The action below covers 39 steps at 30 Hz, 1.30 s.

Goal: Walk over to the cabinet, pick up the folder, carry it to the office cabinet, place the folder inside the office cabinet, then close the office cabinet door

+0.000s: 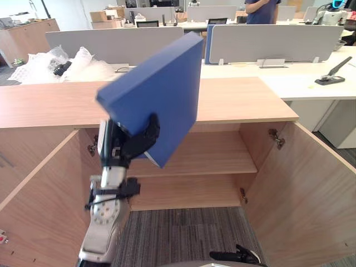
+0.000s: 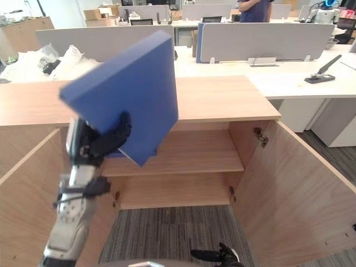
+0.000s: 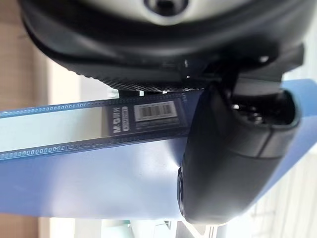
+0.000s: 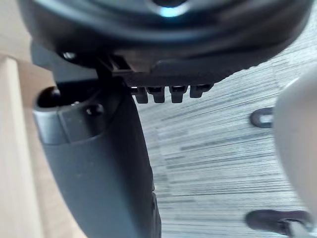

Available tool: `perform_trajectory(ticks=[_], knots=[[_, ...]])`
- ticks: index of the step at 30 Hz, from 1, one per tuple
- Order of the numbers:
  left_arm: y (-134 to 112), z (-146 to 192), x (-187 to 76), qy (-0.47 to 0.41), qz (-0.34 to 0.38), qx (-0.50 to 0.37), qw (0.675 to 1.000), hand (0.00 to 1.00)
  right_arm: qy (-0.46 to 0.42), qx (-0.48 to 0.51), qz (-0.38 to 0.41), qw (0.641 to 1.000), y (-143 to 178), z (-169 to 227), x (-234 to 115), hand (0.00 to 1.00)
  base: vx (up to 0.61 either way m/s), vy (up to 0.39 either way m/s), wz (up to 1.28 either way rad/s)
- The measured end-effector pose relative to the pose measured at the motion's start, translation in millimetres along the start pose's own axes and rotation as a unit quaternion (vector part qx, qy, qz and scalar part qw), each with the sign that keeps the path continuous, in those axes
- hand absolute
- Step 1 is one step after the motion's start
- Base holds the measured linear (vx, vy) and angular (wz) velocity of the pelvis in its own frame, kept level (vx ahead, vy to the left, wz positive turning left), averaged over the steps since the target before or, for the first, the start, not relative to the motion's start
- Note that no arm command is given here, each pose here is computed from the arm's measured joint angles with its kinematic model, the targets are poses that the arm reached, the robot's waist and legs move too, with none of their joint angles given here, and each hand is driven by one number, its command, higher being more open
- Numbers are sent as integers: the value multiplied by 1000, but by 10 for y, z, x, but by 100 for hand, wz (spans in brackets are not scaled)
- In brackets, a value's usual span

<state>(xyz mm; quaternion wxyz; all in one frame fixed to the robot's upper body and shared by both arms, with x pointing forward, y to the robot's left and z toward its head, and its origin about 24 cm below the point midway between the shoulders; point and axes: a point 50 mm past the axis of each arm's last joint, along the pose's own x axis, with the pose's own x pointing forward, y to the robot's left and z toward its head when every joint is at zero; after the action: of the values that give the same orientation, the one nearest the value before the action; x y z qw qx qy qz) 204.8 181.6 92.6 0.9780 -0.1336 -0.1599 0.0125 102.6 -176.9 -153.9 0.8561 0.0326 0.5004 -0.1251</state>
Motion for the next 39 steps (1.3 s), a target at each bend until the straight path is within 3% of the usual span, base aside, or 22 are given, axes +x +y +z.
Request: perform_trajectory(ticks=[5, 10, 15, 22, 33, 39], knots=[[134, -200, -269, 85, 60, -114, 988, 0, -203, 39, -4, 978, 164, 725, -330, 100, -26, 1, -6], [-16, 28, -248, 26, 54, -178, 982, 0, -383, 92, -14, 919, 190, 1419, -792, 100, 43, 10, 1], [-101, 175, -228, -20, 30, -196, 980, 0, -495, 126, -15, 860, 136, 1779, -1178, 100, 8, 4, 0], [-92, 156, -231, -18, 20, -193, 981, 0, -577, 150, -7, 803, 78, 2161, -1430, 100, -35, 7, -3], [18, 158, -155, -12, -26, -121, 992, 0, -692, 59, 176, 698, 144, 2950, -1898, 100, 2, 2, 1], [4, 190, -81, -11, -78, -83, 993, 0, -667, -13, 267, 696, 374, 3128, -1852, 100, -3, 12, 4]])
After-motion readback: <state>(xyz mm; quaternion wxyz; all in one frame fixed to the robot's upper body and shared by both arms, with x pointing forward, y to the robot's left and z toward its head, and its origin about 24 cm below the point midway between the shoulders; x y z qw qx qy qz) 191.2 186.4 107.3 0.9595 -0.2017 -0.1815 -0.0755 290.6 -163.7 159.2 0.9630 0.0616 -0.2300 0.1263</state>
